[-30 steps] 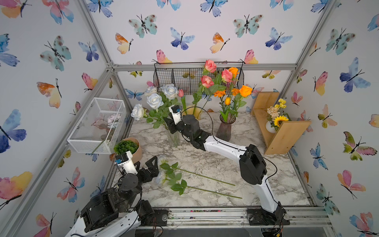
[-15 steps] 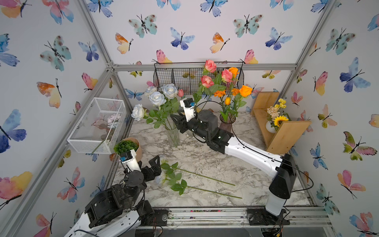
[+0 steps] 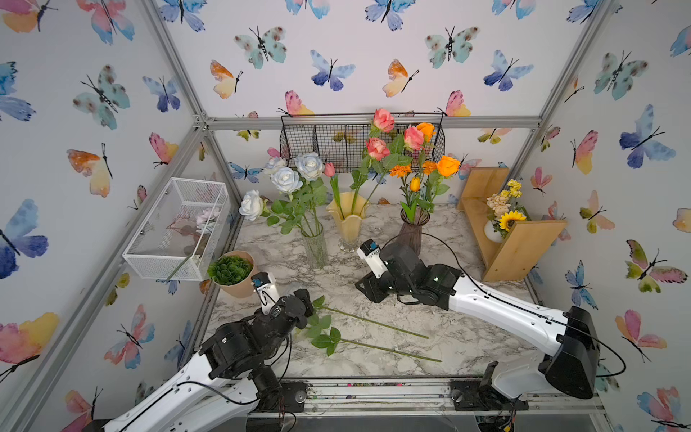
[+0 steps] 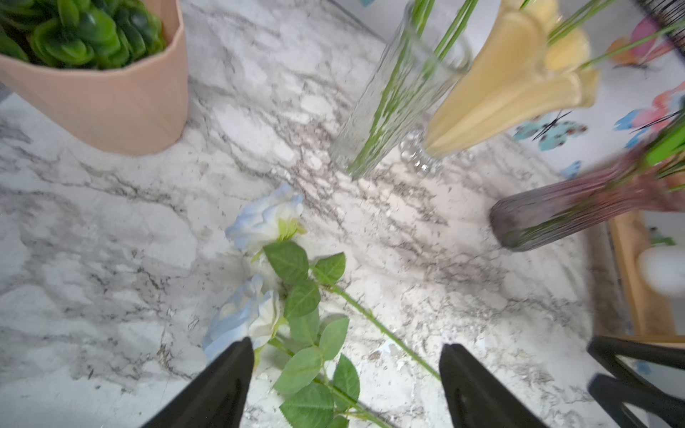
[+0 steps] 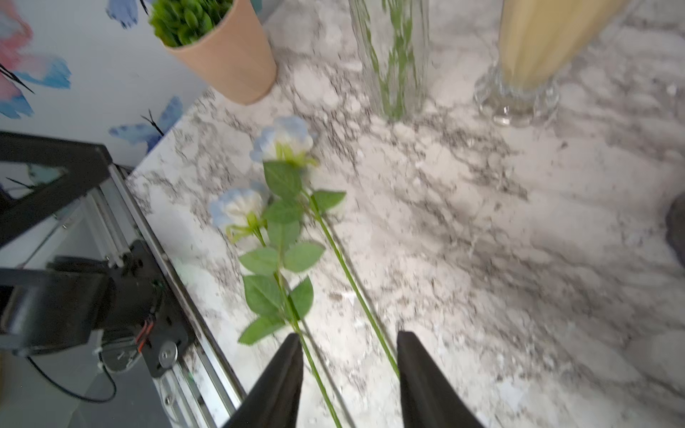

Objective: Arrange the flowers in different vases according to their colors
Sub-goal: Pick up the flower at the center of the board.

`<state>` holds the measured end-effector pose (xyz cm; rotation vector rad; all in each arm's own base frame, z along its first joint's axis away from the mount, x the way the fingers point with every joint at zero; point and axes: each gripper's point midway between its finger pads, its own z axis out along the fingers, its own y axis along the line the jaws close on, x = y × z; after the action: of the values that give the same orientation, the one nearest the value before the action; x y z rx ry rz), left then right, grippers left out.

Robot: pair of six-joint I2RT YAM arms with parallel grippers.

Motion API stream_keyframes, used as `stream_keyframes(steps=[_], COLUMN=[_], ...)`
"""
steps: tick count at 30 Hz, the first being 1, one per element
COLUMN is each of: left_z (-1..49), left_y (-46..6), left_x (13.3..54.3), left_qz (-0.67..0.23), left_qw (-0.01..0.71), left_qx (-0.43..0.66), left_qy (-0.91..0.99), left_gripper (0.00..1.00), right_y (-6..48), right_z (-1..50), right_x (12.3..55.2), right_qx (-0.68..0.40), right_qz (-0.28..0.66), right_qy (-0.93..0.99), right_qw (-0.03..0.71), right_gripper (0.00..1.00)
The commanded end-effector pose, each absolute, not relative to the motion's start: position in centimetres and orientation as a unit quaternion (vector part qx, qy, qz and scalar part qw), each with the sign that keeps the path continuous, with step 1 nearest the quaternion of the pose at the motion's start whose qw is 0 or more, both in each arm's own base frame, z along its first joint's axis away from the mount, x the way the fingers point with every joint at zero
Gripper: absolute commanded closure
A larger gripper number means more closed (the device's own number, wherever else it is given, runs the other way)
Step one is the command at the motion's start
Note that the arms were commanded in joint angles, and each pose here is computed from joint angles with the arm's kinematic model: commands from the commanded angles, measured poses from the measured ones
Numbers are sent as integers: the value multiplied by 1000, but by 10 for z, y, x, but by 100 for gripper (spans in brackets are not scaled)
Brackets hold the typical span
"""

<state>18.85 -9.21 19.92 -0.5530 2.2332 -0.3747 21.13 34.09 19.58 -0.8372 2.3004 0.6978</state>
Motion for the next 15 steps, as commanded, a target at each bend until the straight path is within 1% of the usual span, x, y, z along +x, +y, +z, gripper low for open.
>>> stream_keyframes(steps=[1,4,7,10,12,15], left_z=[174,158,139,123,114,98], left_y=[-108,-115,-124,-138,-143,-149], left_x=[179,178,178,186,189,192], left_qz=[-194,-211,-228,-247,-233,-195], left_qw=[310,274,244,230,223,210], left_qx=[-324,-393,-451,-479,-487,-500], left_qy=[872,852,828,811,811,817], left_gripper=[22,25,29,32,32,33], right_y=[323,314,310,305,299,291], right_z=[216,210,202,194,193,197], right_x=[214,212,210,206,206,207], right_qx=[-258,-244,-243,-244,-234,-208], right_qz=[283,287,282,280,279,302], right_qy=[858,855,861,864,862,845], right_qw=[343,356,348,341,353,390], right_gripper=[55,54,54,54,54,50])
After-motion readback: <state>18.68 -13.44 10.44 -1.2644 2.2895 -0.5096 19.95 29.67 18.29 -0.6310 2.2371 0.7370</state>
